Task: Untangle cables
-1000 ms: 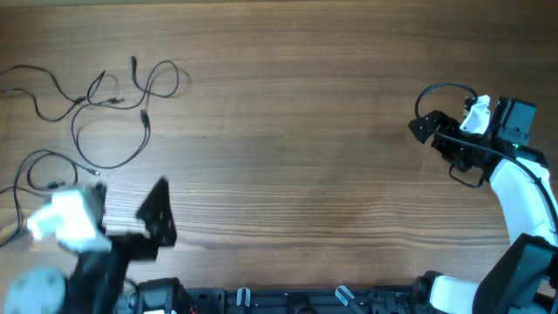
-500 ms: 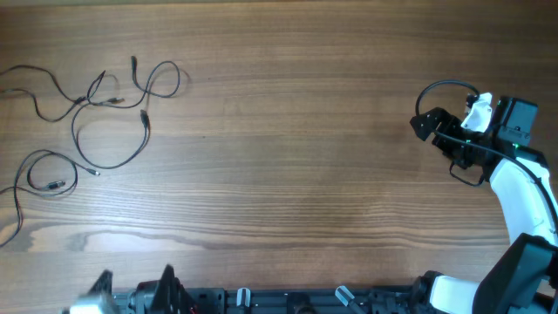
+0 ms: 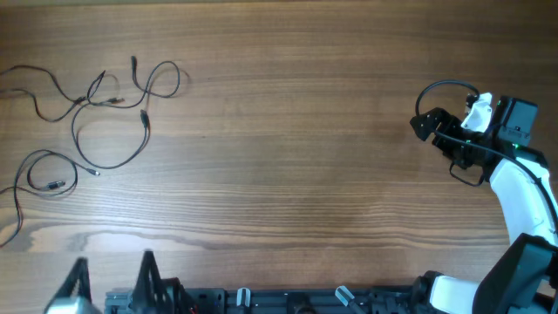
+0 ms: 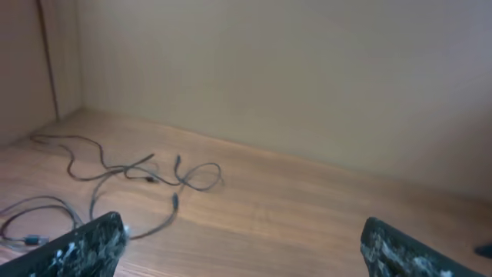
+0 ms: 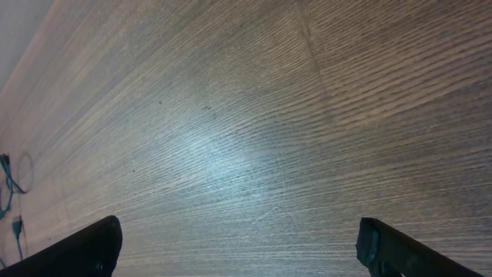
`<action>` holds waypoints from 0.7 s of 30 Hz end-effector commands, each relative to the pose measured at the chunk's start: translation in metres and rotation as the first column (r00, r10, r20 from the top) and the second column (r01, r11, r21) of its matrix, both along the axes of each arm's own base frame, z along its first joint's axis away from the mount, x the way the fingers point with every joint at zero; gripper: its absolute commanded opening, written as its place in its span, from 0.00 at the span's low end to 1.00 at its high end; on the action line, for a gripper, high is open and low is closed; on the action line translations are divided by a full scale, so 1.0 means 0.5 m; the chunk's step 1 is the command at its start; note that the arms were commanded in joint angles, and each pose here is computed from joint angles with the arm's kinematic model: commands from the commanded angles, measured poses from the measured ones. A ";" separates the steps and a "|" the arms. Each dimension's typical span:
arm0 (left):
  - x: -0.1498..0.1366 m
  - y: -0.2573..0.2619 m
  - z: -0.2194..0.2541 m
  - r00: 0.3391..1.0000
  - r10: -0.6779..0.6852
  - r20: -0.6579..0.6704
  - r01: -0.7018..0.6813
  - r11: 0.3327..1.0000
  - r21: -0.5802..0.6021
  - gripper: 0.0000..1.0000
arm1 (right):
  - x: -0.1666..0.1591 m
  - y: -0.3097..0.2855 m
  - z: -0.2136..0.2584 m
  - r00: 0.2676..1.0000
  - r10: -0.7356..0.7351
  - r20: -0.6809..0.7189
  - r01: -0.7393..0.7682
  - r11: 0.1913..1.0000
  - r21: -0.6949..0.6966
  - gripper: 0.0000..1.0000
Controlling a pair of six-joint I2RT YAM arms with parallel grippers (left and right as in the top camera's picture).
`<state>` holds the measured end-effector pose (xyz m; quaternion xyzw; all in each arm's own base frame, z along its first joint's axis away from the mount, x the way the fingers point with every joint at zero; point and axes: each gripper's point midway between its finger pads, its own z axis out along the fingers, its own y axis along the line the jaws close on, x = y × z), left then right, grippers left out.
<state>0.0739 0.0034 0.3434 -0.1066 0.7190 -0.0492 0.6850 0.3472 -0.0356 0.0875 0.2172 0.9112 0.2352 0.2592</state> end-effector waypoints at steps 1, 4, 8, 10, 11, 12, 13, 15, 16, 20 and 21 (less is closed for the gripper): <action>0.057 0.020 -0.019 0.999 0.041 0.004 -0.041 0.999 0.001 1.00 | 0.000 0.002 -0.007 1.000 -0.001 -0.010 0.001 1.000 0.003 1.00; 0.112 0.024 -0.025 0.997 0.045 0.055 -0.039 0.993 -0.111 1.00 | 0.000 0.002 -0.007 1.000 -0.001 -0.010 0.001 1.000 0.003 1.00; 0.161 0.029 -0.054 0.996 0.056 0.073 -0.036 0.969 -0.246 1.00 | 0.000 0.002 -0.007 1.000 -0.001 -0.010 0.001 1.000 0.003 1.00; 0.199 0.033 -0.097 0.997 0.061 0.056 -0.040 0.948 -0.316 1.00 | 0.000 0.002 -0.007 1.000 -0.001 -0.010 0.001 1.000 0.003 1.00; 0.211 0.034 -0.114 0.997 0.063 0.046 -0.044 0.940 -0.339 1.00 | 0.000 0.002 -0.007 1.000 -0.001 -0.010 0.001 1.000 0.003 1.00; 0.220 0.035 -0.129 0.997 0.065 0.038 -0.047 0.932 -0.360 1.00 | 0.000 0.002 -0.007 1.000 -0.001 -0.010 0.001 1.000 0.003 1.00; 0.235 0.037 -0.150 0.997 0.068 0.031 -0.050 0.918 -0.392 1.00 | 0.000 0.002 -0.007 1.000 -0.001 -0.010 0.001 1.000 0.003 0.99; 0.262 0.039 -0.182 0.997 0.073 0.038 -0.048 0.891 -0.451 1.00 | 0.000 0.002 -0.007 1.000 -0.001 -0.010 0.001 1.000 0.003 1.00; 0.272 0.040 -0.194 0.996 0.074 0.045 -0.045 0.883 -0.468 1.00 | 0.000 0.002 -0.007 1.000 -0.001 -0.010 0.001 1.000 0.003 1.00; 0.308 0.043 -0.242 0.995 0.075 0.068 -0.034 0.882 -0.469 1.00 | 0.000 0.002 -0.007 1.000 -0.001 -0.010 0.001 1.000 0.003 1.00; 0.313 0.044 -0.252 0.995 0.075 0.072 -0.032 0.883 -0.469 1.00 | 0.000 0.002 -0.007 1.000 -0.001 -0.010 0.001 1.000 0.003 1.00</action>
